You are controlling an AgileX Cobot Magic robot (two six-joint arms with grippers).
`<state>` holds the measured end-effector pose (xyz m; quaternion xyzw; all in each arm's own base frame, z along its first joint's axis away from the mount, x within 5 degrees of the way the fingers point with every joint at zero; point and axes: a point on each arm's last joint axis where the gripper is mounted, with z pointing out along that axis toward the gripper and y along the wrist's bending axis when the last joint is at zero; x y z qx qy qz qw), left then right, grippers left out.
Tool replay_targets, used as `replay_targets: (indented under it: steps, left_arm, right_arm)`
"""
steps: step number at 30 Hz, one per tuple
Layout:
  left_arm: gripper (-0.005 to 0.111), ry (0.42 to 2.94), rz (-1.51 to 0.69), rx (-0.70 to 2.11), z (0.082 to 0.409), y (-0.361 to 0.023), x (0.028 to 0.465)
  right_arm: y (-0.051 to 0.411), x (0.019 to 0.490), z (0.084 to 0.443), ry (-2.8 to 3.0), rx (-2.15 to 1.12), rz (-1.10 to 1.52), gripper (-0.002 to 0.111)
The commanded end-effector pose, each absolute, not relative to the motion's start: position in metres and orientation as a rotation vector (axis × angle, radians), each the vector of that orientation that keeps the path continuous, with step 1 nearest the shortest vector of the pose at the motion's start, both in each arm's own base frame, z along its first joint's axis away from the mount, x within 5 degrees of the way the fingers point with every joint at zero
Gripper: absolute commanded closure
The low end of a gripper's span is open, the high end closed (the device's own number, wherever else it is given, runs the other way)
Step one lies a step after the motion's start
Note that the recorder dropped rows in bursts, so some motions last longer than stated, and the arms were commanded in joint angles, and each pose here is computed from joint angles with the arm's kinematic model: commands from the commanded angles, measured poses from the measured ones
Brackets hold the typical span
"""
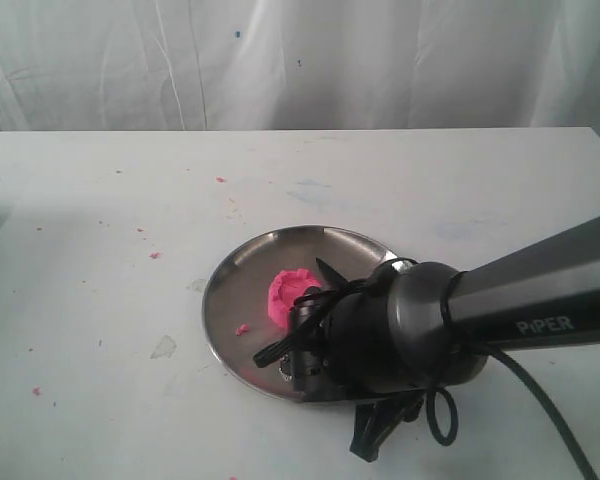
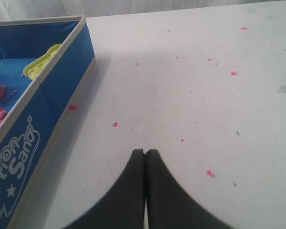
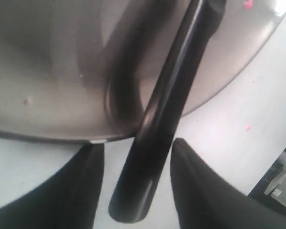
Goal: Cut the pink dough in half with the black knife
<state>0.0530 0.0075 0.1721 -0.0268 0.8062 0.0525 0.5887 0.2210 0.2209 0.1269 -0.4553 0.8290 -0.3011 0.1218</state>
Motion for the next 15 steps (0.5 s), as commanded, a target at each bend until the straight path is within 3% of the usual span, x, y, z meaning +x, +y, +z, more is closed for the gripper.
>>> replay_targets:
  steps: [1, 7, 15]
  left_arm:
    - [0.107, 1.873, 0.122, -0.068, 0.172, 0.008, 0.053]
    - [0.107, 1.873, 0.122, -0.068, 0.172, 0.008, 0.053]
    - [0.107, 1.873, 0.122, -0.068, 0.172, 0.008, 0.053]
  right_arm:
    - [0.217, 0.223, 0.128, 2.426, -1.302, -0.906, 0.083]
    - [0.21, 0.223, 0.132, 2.429, -1.281, -1.026, 0.105]
    - [0.203, 0.232, 0.154, 2.327, -1.168, -1.127, 0.108]
